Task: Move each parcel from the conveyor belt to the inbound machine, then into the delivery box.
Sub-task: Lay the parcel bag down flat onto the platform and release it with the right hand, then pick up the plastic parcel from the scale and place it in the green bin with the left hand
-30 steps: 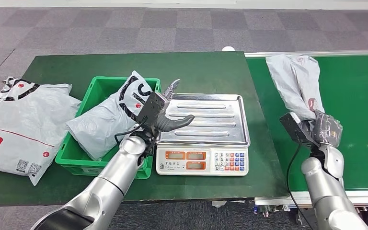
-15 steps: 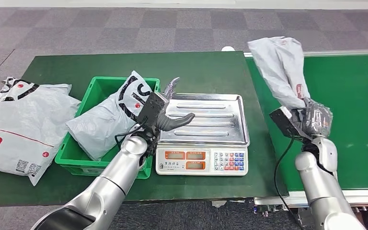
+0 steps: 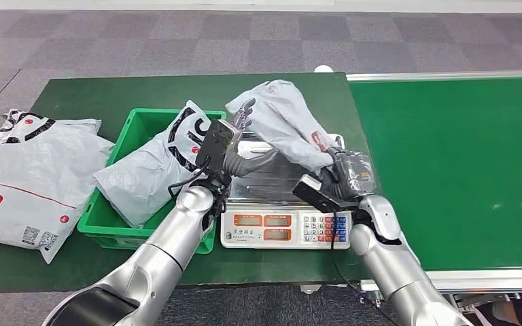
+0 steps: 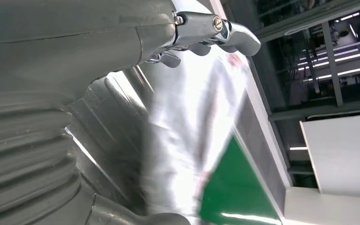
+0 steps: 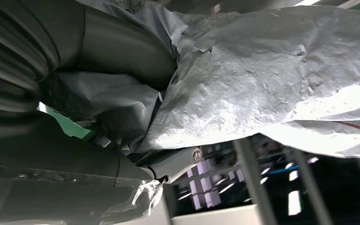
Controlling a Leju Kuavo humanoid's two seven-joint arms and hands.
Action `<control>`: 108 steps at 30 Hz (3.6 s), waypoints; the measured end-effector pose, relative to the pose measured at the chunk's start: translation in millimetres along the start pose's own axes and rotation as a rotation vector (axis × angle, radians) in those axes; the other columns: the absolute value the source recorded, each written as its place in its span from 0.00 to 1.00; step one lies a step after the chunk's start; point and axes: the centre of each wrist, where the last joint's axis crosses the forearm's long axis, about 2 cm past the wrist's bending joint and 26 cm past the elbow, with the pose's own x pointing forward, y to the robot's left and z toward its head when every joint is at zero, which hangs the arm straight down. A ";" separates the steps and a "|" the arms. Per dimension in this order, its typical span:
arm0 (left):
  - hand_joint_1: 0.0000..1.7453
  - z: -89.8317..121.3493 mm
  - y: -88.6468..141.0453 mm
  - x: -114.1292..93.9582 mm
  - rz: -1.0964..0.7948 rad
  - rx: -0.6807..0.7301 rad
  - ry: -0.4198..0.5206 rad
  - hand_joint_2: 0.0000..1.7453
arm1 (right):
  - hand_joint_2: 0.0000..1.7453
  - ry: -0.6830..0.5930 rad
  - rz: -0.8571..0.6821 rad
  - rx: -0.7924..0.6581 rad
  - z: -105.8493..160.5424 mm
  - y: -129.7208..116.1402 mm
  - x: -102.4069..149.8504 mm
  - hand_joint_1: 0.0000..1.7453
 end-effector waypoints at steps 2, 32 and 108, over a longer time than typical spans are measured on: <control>0.00 -0.4 -0.2 0.0 0.006 0.005 0.001 1.00 | 1.00 -0.029 -0.017 0.034 4.7 8.2 11.8 1.00; 0.00 -2.8 -6.1 0.4 0.012 0.008 0.016 1.00 | 1.00 0.001 -0.273 -0.024 20.2 -0.4 11.7 0.00; 0.97 -27.1 -4.2 13.7 -1.473 -0.690 0.327 1.00 | 1.00 -0.091 -0.888 -0.295 -6.9 -45.6 -67.6 0.00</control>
